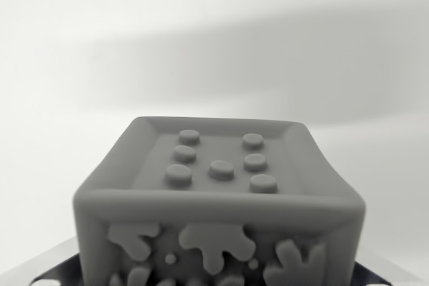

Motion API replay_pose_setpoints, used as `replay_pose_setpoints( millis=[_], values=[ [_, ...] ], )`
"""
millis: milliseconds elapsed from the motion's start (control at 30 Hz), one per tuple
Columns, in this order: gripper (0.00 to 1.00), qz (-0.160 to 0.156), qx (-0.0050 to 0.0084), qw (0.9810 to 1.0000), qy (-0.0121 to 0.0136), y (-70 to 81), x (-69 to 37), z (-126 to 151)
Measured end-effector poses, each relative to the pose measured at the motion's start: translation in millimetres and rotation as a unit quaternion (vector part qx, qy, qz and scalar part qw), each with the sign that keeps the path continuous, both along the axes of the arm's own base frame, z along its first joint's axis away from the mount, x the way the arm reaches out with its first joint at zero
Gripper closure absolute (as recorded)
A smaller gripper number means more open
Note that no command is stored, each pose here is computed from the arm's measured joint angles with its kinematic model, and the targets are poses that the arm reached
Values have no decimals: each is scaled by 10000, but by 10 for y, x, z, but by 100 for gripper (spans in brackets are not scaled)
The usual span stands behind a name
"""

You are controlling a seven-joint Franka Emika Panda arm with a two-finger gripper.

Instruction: Destack cube

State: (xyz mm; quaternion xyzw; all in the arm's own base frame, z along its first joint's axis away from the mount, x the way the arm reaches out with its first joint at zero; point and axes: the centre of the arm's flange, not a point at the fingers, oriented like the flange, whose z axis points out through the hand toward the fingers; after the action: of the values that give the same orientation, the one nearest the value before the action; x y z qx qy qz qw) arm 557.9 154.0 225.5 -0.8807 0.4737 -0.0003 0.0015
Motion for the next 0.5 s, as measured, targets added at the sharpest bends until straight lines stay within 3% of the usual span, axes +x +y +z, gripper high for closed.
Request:
replay_pose_setpoints(
  millis=[500],
  values=[
    [100, 126, -2, 9999, -2, 273, -12, -21]
  ],
)
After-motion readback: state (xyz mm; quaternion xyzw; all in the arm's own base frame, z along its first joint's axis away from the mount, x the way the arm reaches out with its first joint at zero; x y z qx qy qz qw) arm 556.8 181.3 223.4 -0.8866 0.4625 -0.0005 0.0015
